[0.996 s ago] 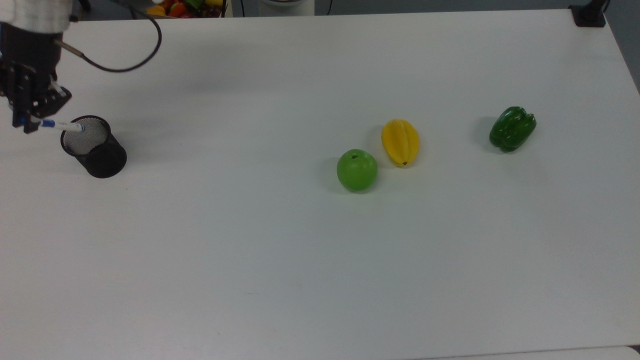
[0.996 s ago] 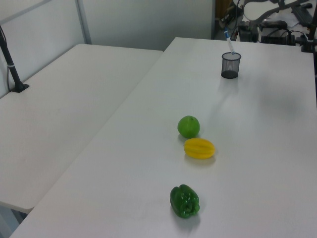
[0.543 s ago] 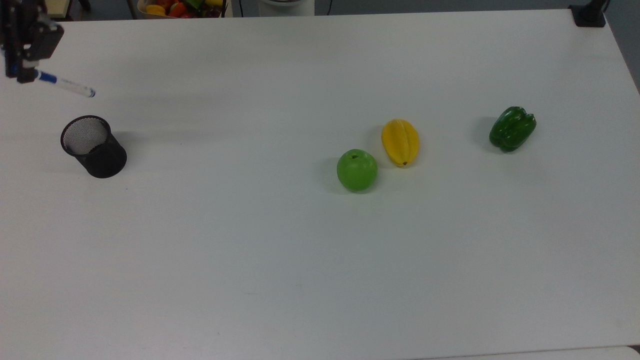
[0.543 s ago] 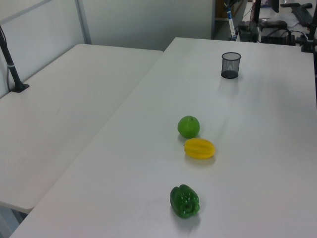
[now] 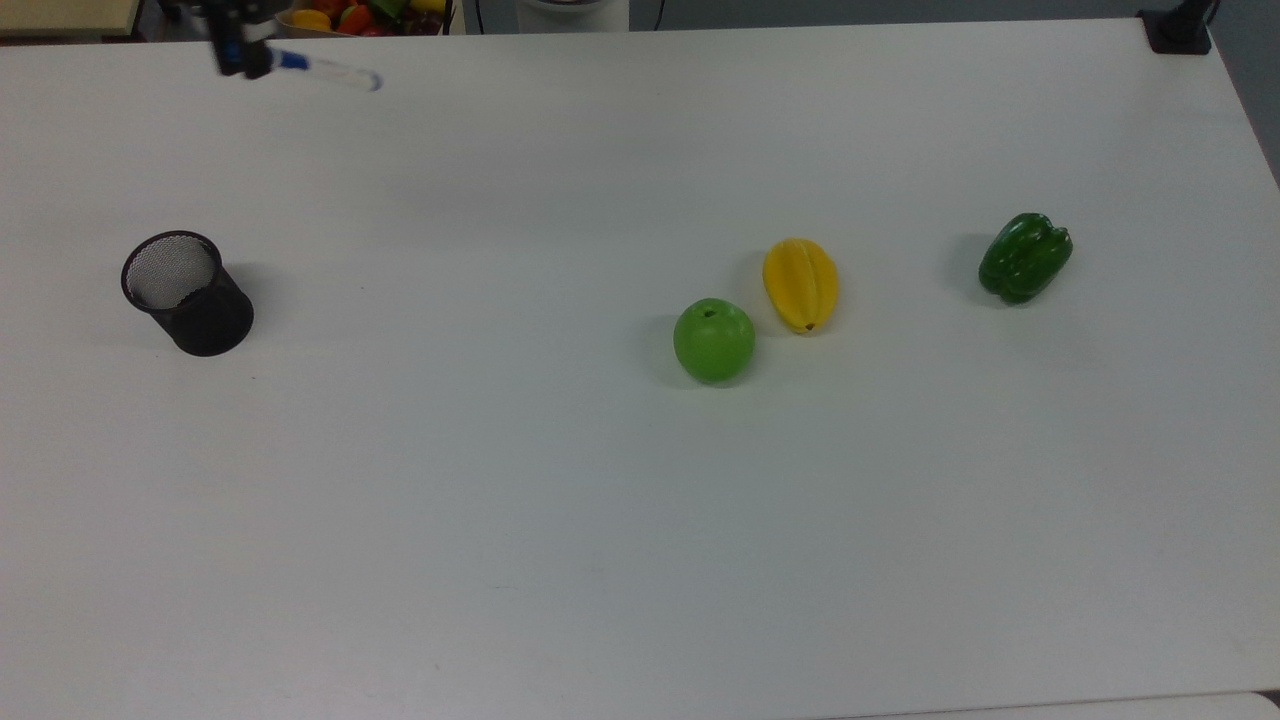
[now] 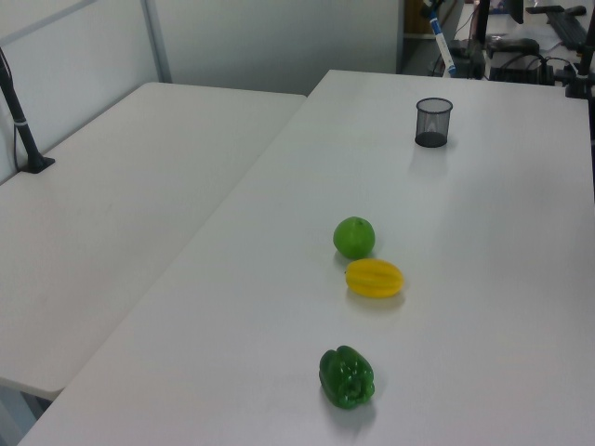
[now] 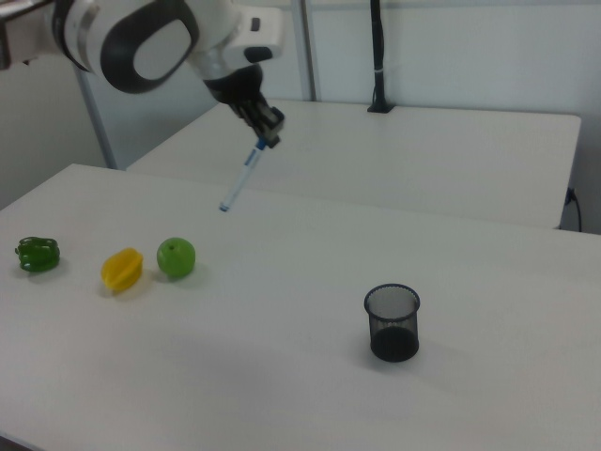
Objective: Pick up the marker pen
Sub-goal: 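Carry the marker over beside the green apple and starfruit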
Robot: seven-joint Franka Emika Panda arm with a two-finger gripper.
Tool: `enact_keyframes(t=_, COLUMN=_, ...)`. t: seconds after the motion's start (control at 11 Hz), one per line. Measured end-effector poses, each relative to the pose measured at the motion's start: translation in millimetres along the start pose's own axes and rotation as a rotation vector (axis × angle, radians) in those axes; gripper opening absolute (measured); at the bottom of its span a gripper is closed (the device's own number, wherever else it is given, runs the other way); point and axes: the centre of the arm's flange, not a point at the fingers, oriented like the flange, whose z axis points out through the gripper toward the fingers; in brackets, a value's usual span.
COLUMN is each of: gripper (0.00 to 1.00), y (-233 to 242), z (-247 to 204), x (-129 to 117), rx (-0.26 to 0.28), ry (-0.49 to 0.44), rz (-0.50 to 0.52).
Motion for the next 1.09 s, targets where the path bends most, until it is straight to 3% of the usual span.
enact_keyframes(t=0.18, gripper=0.18, y=-37.0, z=-4.5, x=-16.8, rx=0.063, ry=-0.101, rz=-0.034)
enact_keyframes(t=0.45, gripper=0.18, y=-83.0, z=7.1, x=-49.9, rx=0.108, ry=-0.268, rz=-0.100)
enact_keyframes(t=0.91, gripper=0.18, y=-144.3, z=88.6, x=-121.0, rx=0.101, ry=-0.481, rz=-0.232)
enact_keyframes(t=1.09, gripper=0.18, y=-162.5, z=124.6, x=-141.9, rx=0.077, ry=-0.521, rz=-0.291)
